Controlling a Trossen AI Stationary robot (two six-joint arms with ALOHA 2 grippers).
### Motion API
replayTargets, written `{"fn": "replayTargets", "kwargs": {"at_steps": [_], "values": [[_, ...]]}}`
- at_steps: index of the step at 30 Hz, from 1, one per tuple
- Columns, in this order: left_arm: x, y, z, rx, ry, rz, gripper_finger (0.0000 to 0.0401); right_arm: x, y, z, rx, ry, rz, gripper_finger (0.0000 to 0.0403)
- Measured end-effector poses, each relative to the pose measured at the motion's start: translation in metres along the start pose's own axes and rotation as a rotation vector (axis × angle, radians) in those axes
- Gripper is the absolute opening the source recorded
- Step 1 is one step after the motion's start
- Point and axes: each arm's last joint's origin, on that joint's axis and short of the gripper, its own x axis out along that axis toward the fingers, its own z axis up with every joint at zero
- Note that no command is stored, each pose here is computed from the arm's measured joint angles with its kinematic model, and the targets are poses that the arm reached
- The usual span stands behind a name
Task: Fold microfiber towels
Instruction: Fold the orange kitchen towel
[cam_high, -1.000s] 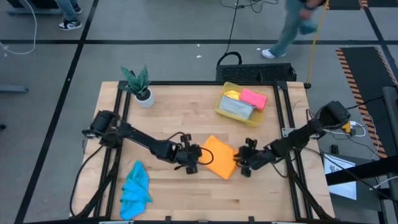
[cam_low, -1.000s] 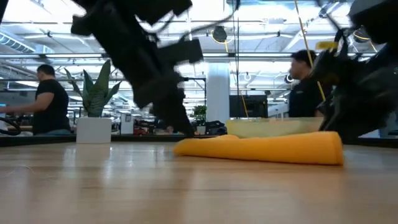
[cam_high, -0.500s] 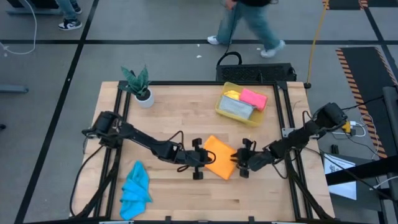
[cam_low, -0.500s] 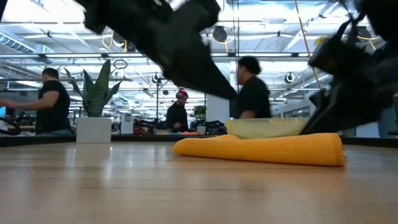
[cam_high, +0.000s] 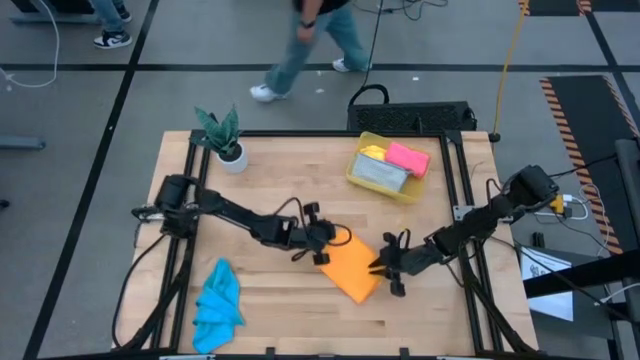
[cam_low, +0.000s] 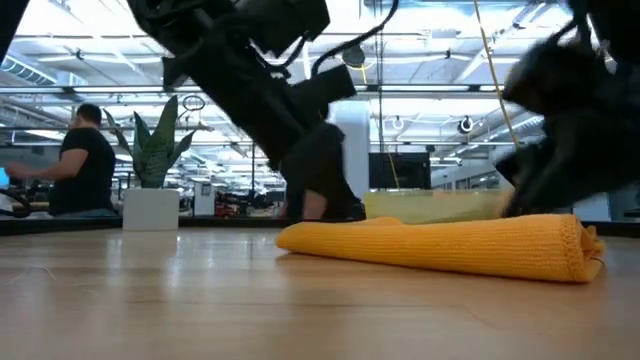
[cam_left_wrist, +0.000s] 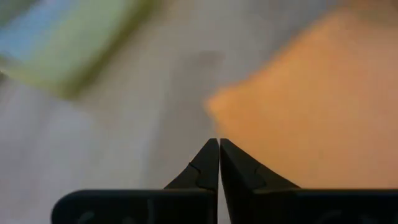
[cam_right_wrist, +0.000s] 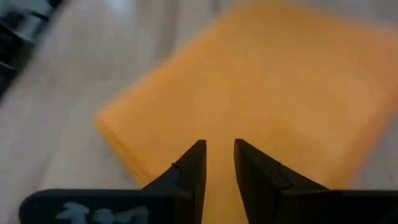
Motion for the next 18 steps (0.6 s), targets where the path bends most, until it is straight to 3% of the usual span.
{"fn": "replayTargets", "kwargs": {"at_steps": [4,9,12,15,18], "values": [[-0.015,0.015,0.011,-0.018,-0.009,0.012,0.0013,-0.002,0.007,0.003,-0.093,-0.054,0.041,0.0073],[-0.027,-0.001,0.024,-0.055,-0.099,-0.227,0.0006,0.001,0.003,0.004,-0.108,-0.08,-0.042,0.0073],[-0.021,-0.017,0.021,-0.046,-0.144,-0.308,0.0014,0.003,-0.003,0.001,-0.11,-0.034,-0.054,0.0072],[-0.006,-0.026,0.017,-0.052,-0.198,-0.311,0.0011,0.004,-0.005,-0.002,-0.139,0.005,-0.057,0.0062],[0.014,-0.025,0.008,-0.048,-0.222,-0.286,0.0003,0.003,-0.001,-0.002,-0.199,0.017,0.012,0.0044]]}}
